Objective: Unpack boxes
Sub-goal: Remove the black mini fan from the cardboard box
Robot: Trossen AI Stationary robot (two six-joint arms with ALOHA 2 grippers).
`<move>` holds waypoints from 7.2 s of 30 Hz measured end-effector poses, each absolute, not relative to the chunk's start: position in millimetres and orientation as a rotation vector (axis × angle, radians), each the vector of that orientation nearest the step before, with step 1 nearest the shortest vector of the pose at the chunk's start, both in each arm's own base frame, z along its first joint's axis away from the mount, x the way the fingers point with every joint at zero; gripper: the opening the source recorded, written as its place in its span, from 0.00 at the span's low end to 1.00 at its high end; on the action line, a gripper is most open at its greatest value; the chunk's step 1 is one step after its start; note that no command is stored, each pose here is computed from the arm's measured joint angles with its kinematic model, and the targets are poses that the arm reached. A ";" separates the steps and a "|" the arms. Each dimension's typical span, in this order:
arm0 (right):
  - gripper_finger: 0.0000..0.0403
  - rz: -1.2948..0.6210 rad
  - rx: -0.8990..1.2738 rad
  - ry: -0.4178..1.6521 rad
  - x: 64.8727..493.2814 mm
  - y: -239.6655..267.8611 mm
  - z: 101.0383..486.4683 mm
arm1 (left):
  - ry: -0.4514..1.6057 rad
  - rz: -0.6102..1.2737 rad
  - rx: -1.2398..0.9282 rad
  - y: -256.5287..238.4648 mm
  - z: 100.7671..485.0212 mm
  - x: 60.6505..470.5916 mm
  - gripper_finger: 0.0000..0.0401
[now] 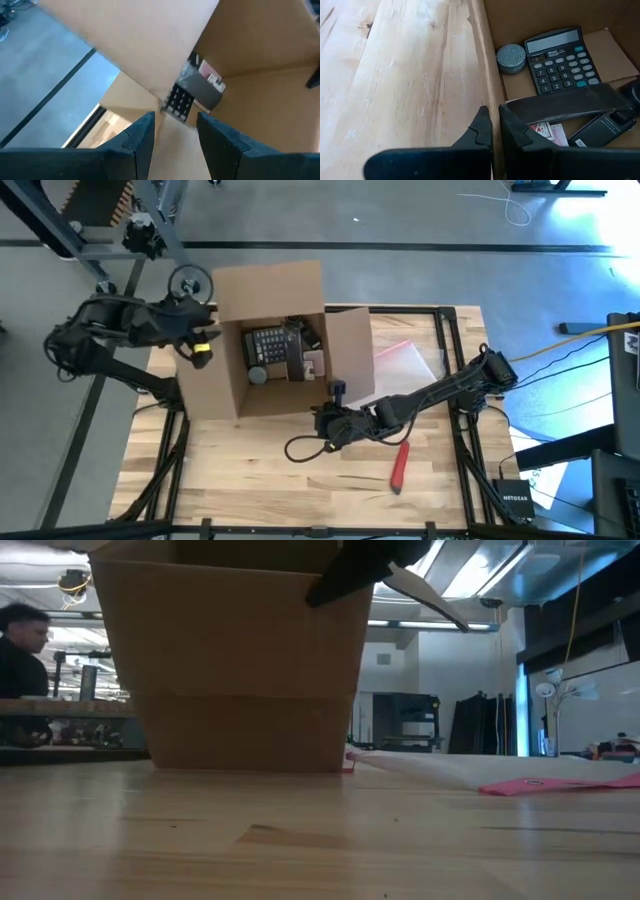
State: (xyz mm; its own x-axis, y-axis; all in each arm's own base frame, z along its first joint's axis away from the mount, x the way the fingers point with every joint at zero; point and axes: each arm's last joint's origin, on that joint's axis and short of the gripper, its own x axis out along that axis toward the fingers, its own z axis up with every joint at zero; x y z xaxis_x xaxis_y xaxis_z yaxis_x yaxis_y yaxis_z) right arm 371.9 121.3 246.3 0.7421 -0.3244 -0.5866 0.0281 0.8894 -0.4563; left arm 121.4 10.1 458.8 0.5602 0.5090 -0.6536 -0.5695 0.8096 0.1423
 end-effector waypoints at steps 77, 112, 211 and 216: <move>0.45 -0.617 0.041 0.472 477.5 114.9 260.2 | 0.639 0.714 0.169 -65.0 392.2 187.8 0.01; 0.56 -0.981 0.463 0.531 475.9 31.9 219.0 | 0.643 0.591 0.193 -96.3 384.3 188.8 0.01; 0.54 -0.308 -0.619 1.156 501.2 -89.4 176.0 | 0.675 0.523 0.238 -99.3 384.7 191.1 0.01; 0.54 -0.249 -0.628 1.126 504.6 -99.0 171.9 | 0.653 0.518 0.236 -100.4 386.3 192.7 0.01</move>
State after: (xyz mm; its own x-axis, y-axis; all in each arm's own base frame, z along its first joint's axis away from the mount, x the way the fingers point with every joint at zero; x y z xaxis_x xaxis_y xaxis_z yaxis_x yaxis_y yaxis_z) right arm 504.6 -99.0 171.9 0.4251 -0.4886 -0.7620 -0.1225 0.8030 -0.5832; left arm 192.7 -100.4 386.3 0.6737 0.5278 -0.5173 -0.3831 0.8480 0.3662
